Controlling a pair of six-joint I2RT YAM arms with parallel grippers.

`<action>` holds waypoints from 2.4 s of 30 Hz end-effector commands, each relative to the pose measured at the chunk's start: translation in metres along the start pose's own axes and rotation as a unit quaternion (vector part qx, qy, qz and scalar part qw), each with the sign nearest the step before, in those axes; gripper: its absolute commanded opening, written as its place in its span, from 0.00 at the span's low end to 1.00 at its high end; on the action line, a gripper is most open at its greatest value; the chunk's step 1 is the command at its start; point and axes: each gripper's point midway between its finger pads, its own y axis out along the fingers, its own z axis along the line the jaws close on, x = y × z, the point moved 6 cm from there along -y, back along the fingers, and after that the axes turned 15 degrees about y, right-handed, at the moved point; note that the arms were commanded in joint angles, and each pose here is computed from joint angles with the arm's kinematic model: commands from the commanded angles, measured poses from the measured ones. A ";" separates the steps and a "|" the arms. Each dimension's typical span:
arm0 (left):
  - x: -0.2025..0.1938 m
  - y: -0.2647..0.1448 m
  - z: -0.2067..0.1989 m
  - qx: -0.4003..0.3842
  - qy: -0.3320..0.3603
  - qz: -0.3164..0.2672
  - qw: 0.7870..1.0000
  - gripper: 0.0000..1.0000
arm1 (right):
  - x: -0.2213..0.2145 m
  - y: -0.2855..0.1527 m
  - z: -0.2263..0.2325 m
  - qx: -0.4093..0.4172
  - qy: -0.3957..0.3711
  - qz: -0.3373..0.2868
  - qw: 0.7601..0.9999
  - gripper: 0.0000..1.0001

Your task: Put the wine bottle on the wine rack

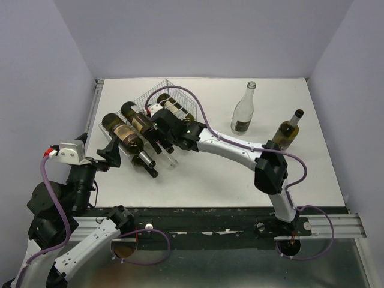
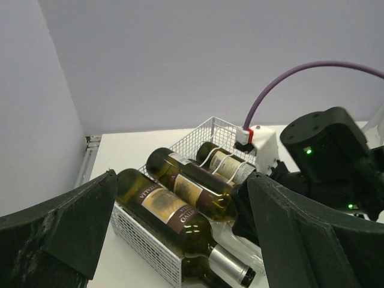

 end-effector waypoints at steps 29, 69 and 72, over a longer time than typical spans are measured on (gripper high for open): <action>-0.002 0.008 -0.021 -0.062 0.001 0.001 0.998 0.99 | 0.103 -0.216 -0.221 -0.356 0.213 -0.247 0.876 0.92; -0.014 0.031 -0.074 -0.174 -0.036 0.034 0.983 0.99 | 0.097 -0.170 -0.287 -0.281 0.275 -0.158 0.906 0.01; -0.019 0.037 -0.085 -0.192 -0.045 0.039 0.979 0.99 | 0.103 -0.185 -0.269 -0.221 0.292 -0.154 0.918 0.01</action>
